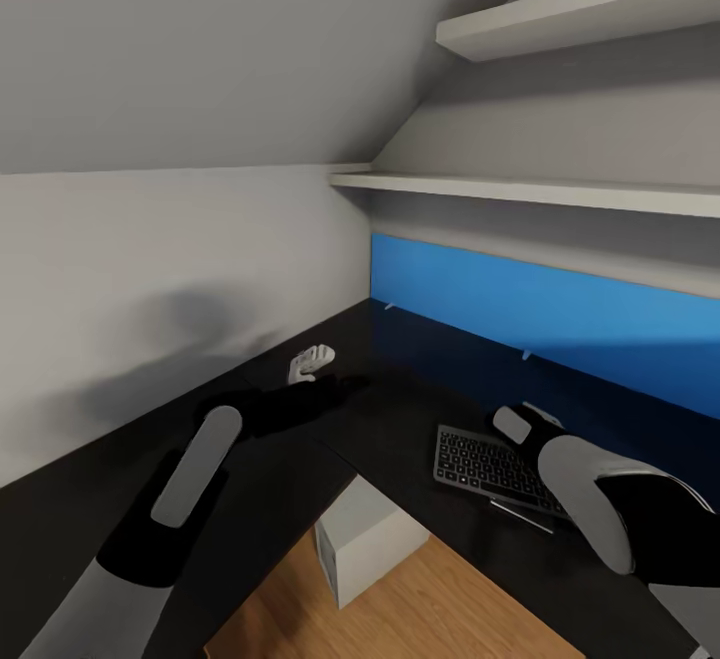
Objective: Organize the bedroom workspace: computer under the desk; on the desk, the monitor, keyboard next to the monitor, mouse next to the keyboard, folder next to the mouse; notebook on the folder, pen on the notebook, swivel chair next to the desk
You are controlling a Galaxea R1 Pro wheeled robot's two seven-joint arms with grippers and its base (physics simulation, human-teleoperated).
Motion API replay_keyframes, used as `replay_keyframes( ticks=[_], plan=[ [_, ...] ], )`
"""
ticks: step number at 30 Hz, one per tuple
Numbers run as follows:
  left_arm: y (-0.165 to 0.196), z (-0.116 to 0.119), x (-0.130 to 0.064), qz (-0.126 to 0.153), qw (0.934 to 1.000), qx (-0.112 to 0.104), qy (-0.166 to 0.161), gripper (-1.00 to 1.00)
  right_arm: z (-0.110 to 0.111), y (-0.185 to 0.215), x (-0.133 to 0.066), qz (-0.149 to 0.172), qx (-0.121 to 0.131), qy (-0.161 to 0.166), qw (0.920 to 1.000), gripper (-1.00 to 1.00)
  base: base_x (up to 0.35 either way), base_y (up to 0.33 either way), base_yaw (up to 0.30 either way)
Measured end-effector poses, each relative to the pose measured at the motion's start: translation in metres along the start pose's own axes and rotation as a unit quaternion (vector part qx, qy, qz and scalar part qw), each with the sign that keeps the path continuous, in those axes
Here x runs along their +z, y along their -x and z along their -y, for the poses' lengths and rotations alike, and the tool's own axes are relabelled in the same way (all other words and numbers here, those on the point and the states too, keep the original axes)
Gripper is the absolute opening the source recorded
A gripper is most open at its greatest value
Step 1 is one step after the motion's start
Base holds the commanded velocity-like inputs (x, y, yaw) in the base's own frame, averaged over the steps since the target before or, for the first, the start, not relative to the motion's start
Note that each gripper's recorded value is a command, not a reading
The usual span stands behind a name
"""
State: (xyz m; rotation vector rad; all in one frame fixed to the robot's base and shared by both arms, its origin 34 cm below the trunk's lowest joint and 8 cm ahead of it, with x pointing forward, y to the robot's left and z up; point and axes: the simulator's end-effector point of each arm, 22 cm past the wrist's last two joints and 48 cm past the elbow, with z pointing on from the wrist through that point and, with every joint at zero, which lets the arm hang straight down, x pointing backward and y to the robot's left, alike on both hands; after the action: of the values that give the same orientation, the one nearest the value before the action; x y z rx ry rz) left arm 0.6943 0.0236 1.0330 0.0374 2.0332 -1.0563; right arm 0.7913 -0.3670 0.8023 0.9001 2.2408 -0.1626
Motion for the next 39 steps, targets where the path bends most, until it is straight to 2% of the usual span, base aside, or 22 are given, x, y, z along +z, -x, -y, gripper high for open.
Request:
replay_keyframes(
  ticks=[22,27,39],
  plan=[
    [-0.021,-0.026,0.009,0.005,1.0,-0.004,0.002,1.0,-0.012,-0.038,0.021,-0.007,-0.004,0.012,0.9999,1.0,0.0,0.0,0.0],
    [-0.028,-0.031,0.011,0.005,1.0,-0.003,0.002,1.0,-0.012,-0.037,0.026,0.006,-0.023,0.011,0.9996,1.0,0.0,0.0,0.0],
    [-0.037,-0.04,0.014,0.005,1.0,-0.003,0.004,1.0,-0.021,-0.033,0.03,0.021,-0.024,0.023,0.9992,1.0,0.0,0.0,0.0]
  ],
)
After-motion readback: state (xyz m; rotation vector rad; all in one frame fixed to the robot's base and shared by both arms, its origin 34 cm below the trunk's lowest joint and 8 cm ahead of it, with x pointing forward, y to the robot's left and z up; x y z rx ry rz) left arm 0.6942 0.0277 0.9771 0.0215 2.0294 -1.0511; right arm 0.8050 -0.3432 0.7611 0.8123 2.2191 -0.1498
